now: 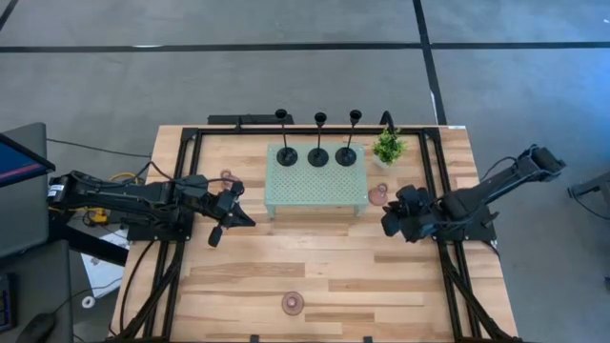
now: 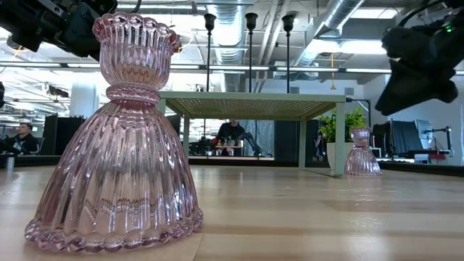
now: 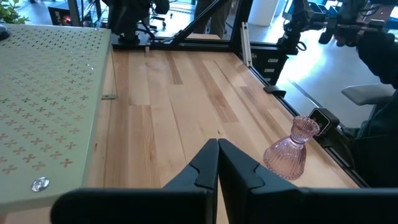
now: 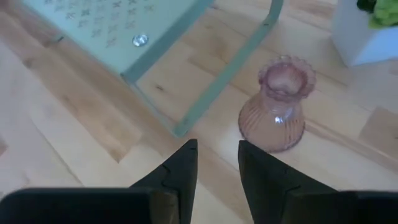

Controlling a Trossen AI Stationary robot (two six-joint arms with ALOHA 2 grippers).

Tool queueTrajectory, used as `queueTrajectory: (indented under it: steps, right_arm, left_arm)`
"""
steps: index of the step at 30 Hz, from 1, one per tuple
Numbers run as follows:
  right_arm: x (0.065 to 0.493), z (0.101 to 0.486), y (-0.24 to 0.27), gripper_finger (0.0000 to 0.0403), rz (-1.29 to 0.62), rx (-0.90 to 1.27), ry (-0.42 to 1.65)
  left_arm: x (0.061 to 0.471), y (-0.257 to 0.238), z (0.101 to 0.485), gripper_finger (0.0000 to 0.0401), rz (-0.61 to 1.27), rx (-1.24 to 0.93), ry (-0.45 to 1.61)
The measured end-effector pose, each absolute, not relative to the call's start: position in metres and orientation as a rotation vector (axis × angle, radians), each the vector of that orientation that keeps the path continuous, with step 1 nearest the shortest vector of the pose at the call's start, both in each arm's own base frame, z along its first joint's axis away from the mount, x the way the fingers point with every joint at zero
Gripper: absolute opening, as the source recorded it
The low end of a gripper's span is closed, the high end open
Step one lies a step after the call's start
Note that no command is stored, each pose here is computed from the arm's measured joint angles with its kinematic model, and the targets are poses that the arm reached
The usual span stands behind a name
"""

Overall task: Pick & Place candle stick holders
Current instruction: Put the top right glass candle holder on the shelf aligned with the other black candle holder

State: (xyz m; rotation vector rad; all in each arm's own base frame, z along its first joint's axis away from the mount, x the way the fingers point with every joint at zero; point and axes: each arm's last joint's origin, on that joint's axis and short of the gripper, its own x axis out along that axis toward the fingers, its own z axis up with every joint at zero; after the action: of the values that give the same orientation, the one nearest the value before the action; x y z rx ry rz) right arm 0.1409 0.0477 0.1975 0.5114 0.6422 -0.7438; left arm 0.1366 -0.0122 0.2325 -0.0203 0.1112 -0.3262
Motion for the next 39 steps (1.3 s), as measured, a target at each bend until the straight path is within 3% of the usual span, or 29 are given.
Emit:
queueTrajectory:
  steps: [11,24,32,39]
  right_arm:
    - [0.158,0.171,0.053,0.0115,-0.804,0.461,0.813]
    - [0.175,0.138,0.037,0.0254,-0.993,0.375,0.927]
    - [0.189,0.136,0.038,0.0259,-0.906,0.354,0.891]
    - [0.186,0.138,0.037,0.026,-0.963,0.231,0.816]
  left_arm:
    - [0.137,-0.012,0.233,0.001,-0.326,-0.02,0.111]
    - [0.137,-0.012,0.233,0.001,-0.326,-0.02,0.111]
    - [0.137,-0.012,0.233,0.001,-0.326,-0.02,0.111]
    - [0.137,-0.012,0.233,0.001,-0.326,-0.02,0.111]
